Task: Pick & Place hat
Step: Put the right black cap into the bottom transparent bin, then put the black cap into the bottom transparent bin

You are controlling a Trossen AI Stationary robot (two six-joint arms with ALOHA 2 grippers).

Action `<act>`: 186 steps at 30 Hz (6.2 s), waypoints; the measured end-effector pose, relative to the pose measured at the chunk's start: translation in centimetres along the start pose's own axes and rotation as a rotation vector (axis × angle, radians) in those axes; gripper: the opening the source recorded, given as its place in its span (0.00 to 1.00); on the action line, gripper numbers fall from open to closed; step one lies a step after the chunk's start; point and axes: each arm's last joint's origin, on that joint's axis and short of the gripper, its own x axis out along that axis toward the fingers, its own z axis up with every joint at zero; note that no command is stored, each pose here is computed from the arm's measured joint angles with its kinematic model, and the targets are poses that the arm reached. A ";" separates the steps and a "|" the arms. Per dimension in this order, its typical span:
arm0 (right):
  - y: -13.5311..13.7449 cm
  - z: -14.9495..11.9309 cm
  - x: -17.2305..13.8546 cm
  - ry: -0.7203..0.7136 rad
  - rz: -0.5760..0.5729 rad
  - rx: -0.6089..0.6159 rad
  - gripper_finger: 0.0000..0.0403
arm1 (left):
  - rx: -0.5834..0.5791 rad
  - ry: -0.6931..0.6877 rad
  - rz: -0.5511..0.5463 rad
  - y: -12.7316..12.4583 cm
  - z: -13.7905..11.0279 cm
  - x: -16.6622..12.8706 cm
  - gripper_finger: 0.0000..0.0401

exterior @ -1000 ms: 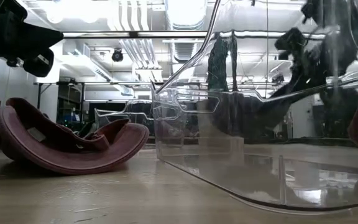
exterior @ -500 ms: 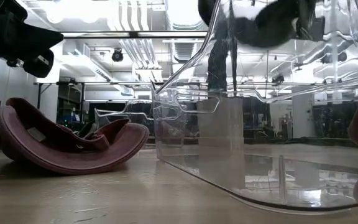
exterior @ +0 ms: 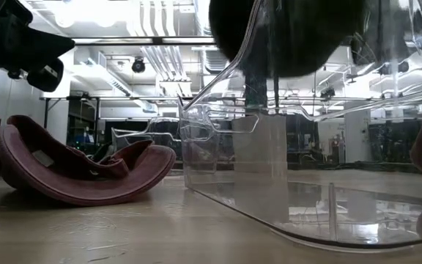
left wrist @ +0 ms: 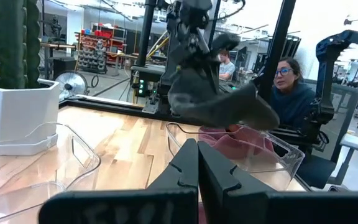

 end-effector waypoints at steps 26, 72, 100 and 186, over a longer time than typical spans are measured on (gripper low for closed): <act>-0.1 1.9 4.0 0.143 0.034 0.095 0.44 | -0.495 -0.477 -0.049 0.1 4.9 -1.2 0.00; 1.2 2.9 -2.5 -0.115 0.151 0.022 0.56 | -0.705 -0.169 0.808 0.4 10.7 -0.2 0.50; 1.0 3.1 -2.4 -0.210 0.090 -0.002 0.56 | -1.054 0.262 1.234 1.2 8.3 1.5 0.50; 1.5 3.6 -2.8 -0.316 0.068 -0.271 0.56 | -1.210 0.062 1.685 6.2 4.6 4.1 0.02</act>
